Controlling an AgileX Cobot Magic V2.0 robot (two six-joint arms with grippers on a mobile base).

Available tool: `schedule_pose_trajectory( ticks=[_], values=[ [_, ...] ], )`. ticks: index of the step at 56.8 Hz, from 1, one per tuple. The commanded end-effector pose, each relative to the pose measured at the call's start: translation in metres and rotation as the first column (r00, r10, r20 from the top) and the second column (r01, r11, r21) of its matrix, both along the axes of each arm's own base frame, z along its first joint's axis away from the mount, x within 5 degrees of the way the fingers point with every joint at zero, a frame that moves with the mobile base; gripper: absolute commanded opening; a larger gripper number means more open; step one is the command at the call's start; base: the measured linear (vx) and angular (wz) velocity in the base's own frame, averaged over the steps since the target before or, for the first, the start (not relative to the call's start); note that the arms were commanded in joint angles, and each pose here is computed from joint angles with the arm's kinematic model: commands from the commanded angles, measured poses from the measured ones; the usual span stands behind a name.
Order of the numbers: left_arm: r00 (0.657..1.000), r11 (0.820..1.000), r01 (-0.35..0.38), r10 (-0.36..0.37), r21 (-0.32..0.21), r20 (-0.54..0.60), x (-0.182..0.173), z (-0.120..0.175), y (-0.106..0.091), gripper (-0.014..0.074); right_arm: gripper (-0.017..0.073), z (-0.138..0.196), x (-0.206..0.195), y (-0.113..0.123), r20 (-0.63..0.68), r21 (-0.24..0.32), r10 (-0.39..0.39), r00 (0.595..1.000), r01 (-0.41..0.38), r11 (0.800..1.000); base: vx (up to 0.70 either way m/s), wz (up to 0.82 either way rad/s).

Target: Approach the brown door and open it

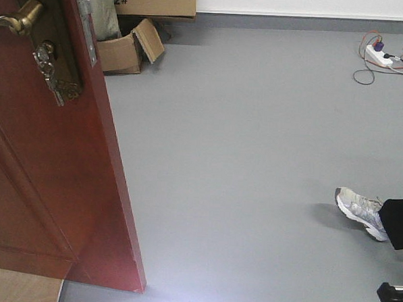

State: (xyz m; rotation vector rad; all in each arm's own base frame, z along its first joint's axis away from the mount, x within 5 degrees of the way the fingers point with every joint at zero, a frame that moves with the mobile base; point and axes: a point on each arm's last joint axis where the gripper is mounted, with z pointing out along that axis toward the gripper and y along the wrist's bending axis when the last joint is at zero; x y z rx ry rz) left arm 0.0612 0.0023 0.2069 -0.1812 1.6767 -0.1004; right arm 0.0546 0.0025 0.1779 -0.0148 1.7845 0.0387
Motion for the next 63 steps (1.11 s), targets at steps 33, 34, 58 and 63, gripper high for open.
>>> schedule_pose_trajectory(
  ticks=[33, 34, 58, 63],
  values=[
    [0.986, 0.999, -0.001, -0.006, 0.042, 0.167, -0.006, 0.0, 0.0, -0.0004, 0.0, 0.006, 0.001, -0.001, 0.087, -0.004, -0.006, 0.996, 0.006, 1.0, 0.0, 0.0],
    [0.986, 0.999, -0.001, -0.006, 0.042, 0.164, -0.006, -0.001, 0.0, -0.0004, 0.0, 0.006, 0.001, -0.001, 0.087, -0.004, -0.006, 0.996, 0.006, 1.0, 0.0, 0.0],
    [0.987, 0.999, -0.001, -0.006, 0.042, 0.161, -0.006, -0.001, 0.0, -0.0004, 0.0, 0.006, 0.001, -0.001, 0.087, -0.004, -0.006, 0.996, 0.006, 1.0, 0.0, 0.0],
    [0.987, 0.999, -0.001, -0.006, 0.041, 0.161, -0.006, -0.001, 0.0, -0.0004, 0.0, 0.006, 0.001, -0.001, 0.087, -0.004, -0.006, 0.996, 0.006, 1.0, 0.0, 0.0]
  ],
)
